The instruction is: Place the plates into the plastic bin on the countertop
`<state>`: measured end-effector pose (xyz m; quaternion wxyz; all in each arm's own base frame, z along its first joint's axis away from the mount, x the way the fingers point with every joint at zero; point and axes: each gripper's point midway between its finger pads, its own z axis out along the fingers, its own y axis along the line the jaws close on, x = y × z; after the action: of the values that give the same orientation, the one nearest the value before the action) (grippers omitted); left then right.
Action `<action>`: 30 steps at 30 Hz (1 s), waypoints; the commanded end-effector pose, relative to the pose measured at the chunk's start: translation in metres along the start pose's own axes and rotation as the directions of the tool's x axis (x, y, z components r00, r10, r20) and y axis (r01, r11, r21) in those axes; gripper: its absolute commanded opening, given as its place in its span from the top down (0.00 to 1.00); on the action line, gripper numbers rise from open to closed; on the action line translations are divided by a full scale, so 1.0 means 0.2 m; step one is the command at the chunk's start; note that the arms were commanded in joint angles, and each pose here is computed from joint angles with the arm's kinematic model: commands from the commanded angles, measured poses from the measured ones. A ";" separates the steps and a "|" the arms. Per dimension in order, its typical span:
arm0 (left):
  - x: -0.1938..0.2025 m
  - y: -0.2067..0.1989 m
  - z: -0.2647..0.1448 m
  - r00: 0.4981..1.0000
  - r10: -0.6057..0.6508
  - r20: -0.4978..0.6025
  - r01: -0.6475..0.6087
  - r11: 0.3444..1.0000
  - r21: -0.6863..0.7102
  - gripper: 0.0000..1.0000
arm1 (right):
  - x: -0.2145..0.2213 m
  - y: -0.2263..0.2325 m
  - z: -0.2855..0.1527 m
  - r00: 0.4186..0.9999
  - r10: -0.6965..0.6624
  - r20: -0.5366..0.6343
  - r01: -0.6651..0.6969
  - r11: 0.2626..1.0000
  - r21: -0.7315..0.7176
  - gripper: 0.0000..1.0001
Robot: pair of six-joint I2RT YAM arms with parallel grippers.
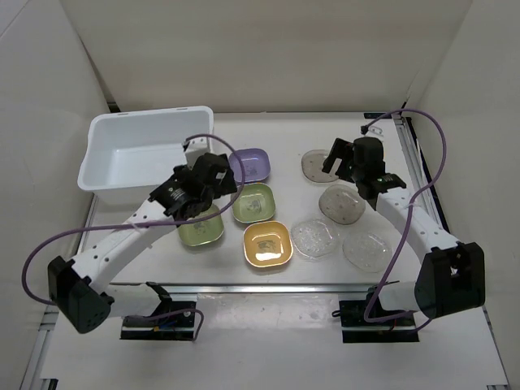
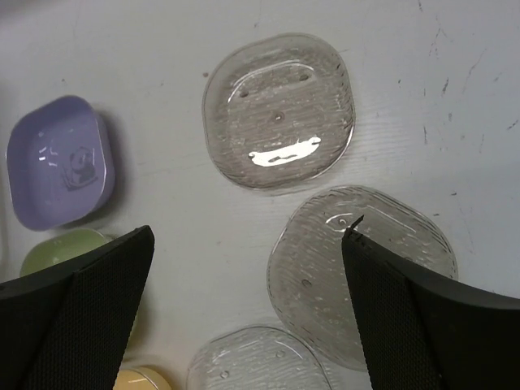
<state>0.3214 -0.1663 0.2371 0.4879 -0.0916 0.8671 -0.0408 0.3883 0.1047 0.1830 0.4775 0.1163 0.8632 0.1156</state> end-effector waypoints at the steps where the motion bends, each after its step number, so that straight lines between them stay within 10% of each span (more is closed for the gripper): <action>1: 0.24 0.18 -0.10 0.983 -0.151 -0.109 0.136 0.982 -0.131 0.01 | -0.03 0.08 -0.05 0.999 -0.030 0.041 0.034 0.995 -0.097 0.01; 11: 0.74 0.45 -0.21 0.903 -0.357 -0.238 0.294 0.919 -0.263 0.01 | 0.01 0.03 -0.04 1.000 0.008 0.011 -0.007 1.000 -0.024 0.01; 30: 0.90 0.83 0.18 0.873 -0.468 -0.134 0.387 0.834 -0.393 0.15 | 0.05 0.15 -0.06 0.998 0.001 -0.061 -0.010 0.988 -0.156 0.05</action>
<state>0.2196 -0.0290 0.0376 0.3189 -0.3778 0.8678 0.0497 0.3716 0.1317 0.1724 0.4414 0.0788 0.8765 0.1752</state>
